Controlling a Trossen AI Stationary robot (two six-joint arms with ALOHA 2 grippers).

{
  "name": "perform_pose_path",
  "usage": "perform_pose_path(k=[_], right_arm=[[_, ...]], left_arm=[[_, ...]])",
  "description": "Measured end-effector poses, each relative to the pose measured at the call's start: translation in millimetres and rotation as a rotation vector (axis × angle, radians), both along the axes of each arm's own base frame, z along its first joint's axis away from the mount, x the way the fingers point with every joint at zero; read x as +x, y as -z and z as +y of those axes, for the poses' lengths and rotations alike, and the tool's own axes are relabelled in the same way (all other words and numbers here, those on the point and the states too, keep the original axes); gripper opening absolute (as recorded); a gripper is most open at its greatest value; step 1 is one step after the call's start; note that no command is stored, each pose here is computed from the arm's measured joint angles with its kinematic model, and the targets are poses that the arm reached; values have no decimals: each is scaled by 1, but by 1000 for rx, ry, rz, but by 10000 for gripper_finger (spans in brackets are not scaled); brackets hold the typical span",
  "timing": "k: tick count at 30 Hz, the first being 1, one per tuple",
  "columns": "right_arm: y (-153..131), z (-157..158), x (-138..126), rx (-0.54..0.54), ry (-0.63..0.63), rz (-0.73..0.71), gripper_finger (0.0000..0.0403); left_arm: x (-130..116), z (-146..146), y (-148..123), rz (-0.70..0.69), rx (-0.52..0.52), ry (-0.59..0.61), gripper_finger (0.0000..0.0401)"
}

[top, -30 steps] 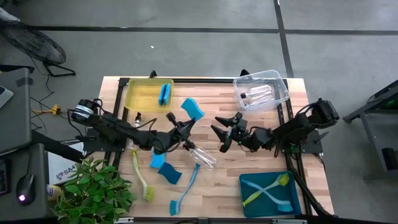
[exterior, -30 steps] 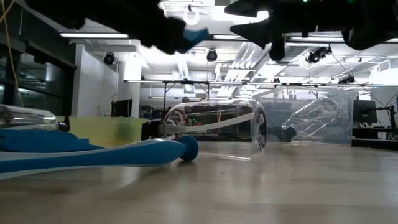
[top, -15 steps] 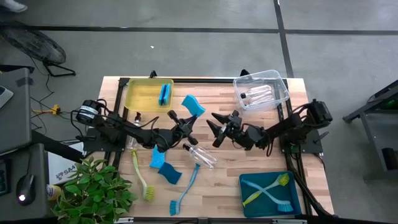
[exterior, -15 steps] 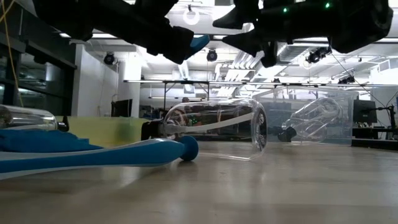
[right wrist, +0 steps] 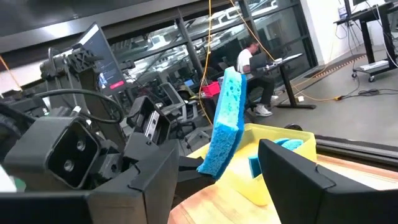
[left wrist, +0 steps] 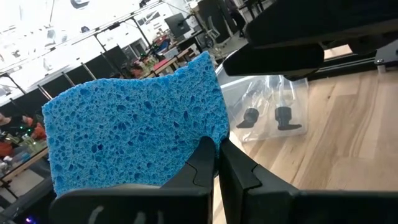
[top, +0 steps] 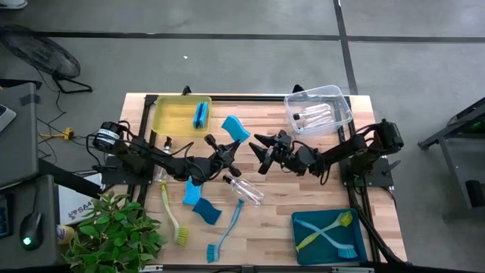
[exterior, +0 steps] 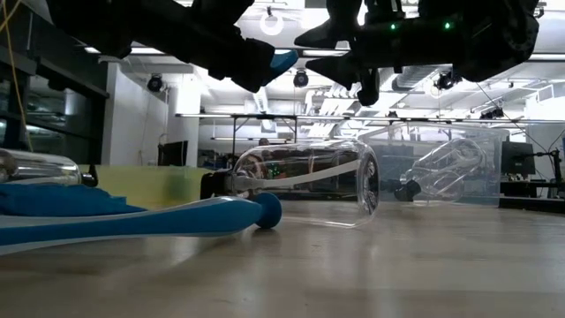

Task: Pick & Place Kitchen Sink Supplies
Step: Put the blue sponge into the yellow bin

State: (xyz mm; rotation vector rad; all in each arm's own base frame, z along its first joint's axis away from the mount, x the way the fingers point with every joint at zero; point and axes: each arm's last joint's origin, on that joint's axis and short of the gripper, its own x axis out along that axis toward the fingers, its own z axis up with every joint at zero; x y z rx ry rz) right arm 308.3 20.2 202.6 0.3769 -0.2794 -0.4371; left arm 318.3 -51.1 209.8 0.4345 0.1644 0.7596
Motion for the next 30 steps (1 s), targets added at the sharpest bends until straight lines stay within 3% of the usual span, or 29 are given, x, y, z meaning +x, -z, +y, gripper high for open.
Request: perform_pose_path(k=[10,18,30], right_arm=[[-1,0,1,2,3,1,213],[-14,-2,19,-36,-2,60,209],[-11,-3,20,-1,38,98,207]], left_arm=[[0,0,0,0,0,3,0],[1,-1,1,6,1,33,0],[1,-1,1,10,5,39,0]])
